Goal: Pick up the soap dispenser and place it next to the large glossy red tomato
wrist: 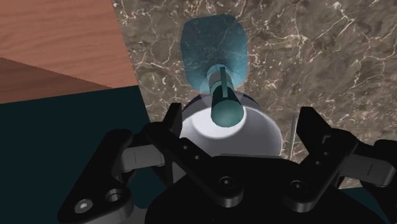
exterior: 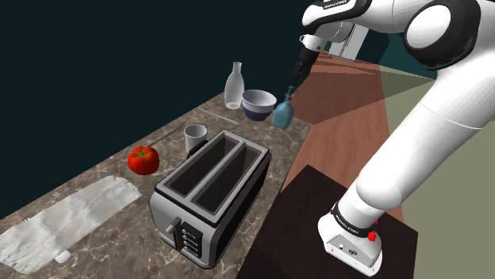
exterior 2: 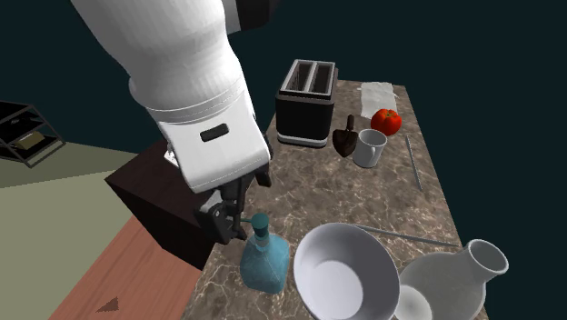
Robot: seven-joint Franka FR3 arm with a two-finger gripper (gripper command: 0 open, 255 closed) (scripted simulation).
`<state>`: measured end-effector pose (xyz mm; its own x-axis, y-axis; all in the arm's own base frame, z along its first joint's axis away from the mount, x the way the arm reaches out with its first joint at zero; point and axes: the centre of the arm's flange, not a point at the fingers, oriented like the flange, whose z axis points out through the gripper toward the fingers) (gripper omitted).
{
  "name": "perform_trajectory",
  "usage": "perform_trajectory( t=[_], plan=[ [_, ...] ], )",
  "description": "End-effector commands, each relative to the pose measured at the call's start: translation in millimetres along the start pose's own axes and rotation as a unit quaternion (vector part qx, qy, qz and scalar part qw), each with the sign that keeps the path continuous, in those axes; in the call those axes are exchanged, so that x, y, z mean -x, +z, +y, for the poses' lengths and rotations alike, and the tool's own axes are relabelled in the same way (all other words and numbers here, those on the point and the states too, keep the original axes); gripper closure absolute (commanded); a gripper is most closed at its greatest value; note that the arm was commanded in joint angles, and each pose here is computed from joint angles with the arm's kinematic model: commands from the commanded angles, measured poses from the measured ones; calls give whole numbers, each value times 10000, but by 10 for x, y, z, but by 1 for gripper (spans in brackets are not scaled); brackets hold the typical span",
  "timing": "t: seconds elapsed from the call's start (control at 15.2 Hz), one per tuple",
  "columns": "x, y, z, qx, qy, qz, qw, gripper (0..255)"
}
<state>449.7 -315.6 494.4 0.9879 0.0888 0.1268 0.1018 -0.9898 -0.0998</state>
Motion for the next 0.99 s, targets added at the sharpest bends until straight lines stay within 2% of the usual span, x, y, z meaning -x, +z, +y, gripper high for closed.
perform_trajectory(
  t=[0.0, 0.4, 0.92],
  plan=[
    [-12, 94, 78, -2, 1, -3, 10000, 0],
    [-11, 388, 78, -2, 1, -3, 10000, 0],
    [-11, 388, 77, -2, 1, -4, 10000, 0]
  ],
)
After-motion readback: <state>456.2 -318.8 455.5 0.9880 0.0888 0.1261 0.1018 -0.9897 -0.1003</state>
